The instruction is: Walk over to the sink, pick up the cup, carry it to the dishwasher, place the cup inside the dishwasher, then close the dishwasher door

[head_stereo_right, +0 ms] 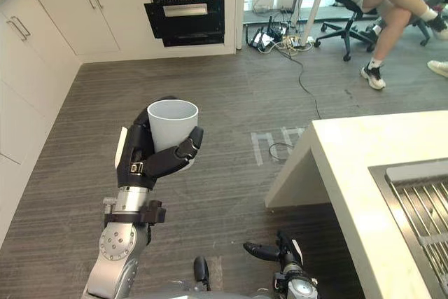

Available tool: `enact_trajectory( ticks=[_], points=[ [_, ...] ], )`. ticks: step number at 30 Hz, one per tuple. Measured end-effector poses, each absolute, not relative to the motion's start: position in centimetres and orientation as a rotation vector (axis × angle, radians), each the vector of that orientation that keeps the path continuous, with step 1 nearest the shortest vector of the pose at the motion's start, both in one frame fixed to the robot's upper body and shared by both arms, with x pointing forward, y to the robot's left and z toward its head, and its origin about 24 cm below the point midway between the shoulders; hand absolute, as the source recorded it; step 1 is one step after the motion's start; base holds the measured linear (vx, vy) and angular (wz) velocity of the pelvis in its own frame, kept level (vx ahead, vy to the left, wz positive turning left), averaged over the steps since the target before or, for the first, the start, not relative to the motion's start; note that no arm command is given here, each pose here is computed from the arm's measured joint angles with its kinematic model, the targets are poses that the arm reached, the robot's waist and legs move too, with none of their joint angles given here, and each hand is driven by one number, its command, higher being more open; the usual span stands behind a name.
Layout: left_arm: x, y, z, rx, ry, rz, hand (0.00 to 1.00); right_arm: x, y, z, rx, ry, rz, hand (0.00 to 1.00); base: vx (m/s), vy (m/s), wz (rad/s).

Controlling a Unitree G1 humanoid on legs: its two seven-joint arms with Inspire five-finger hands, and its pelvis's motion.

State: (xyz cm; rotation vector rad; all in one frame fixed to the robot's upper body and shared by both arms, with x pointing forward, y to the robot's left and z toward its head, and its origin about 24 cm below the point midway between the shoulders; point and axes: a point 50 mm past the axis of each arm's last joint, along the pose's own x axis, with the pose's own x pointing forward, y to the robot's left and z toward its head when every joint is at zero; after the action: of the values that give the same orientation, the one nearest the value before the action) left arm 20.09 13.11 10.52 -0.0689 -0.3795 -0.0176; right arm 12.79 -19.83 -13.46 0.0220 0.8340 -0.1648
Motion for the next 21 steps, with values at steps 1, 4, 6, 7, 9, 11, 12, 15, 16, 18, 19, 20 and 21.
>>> enact_trajectory(
  ticks=[1, 4, 6, 7, 9, 11, 12, 15, 16, 18, 19, 20, 21],
  points=[
    [20.1, 13.2, 10.5, -0.064, -0.377, -0.016, 0.0, 12.7, -19.7, -13.5, 0.02, 0.836, -0.159, 1.0, 0.24, 0.046, 0.56],
    [20.1, 13.6, 10.2, -0.061, -0.367, 0.015, 0.0, 13.1, -18.9, -13.3, 0.006, 0.818, -0.117, 1.0, 0.22, 0.006, 0.52],
    [20.1, 13.6, 10.1, -0.062, -0.359, 0.018, 0.0, 13.8, -18.5, -12.9, 0.0, 0.79, -0.09, 1.0, 0.23, -0.082, 0.27],
    [20.2, 13.5, 9.8, -0.064, -0.349, 0.021, 0.0, 14.9, -17.7, -12.3, -0.021, 0.749, -0.045, 1.0, 0.2, -0.12, 0.23],
    [20.2, 13.3, 9.6, -0.066, -0.339, 0.012, 0.0, 15.6, -17.0, -11.6, -0.031, 0.702, -0.007, 1.0, 0.15, -0.143, 0.45],
    [20.2, 12.6, 9.2, -0.078, -0.319, -0.012, 0.0, 15.4, -16.9, -11.4, -0.028, 0.69, -0.011, 1.0, 0.23, -0.216, 0.7],
    [20.1, 12.1, 8.6, -0.097, -0.29, -0.02, 0.0, 15.3, -17.5, -11.3, -0.056, 0.691, -0.018, 1.0, 0.25, -0.213, 0.62],
    [20.0, 11.0, 8.8, -0.139, -0.29, -0.042, 0.0, 15.7, -18.1, -10.6, -0.084, 0.653, -0.028, 1.0, 0.23, -0.178, 0.44],
    [20.1, 10.9, 8.9, -0.144, -0.294, -0.044, 0.0, 15.7, -18.2, -10.5, -0.087, 0.647, -0.03, 1.0, 0.2, -0.162, 0.44],
    [20.3, 10.7, 9.1, -0.151, -0.307, -0.052, 0.0, 15.7, -18.5, -10.0, -0.094, 0.622, -0.054, 1.0, 0.16, -0.116, 0.36],
    [20.3, 10.7, 9.2, -0.152, -0.309, -0.053, 0.0, 15.7, -18.6, -9.9, -0.095, 0.615, -0.063, 1.0, 0.12, -0.041, 0.33],
    [20.4, 10.7, 9.2, -0.152, -0.313, -0.055, 0.0, 15.7, -18.9, -9.8, -0.096, 0.606, -0.073, 1.0, 0.07, 0.001, 0.27],
    [20.4, 10.7, 9.4, -0.154, -0.318, -0.058, 0.0, 15.7, -19.1, -9.8, -0.095, 0.602, -0.084, 1.0, 0.05, 0.035, 0.27]
  ],
)
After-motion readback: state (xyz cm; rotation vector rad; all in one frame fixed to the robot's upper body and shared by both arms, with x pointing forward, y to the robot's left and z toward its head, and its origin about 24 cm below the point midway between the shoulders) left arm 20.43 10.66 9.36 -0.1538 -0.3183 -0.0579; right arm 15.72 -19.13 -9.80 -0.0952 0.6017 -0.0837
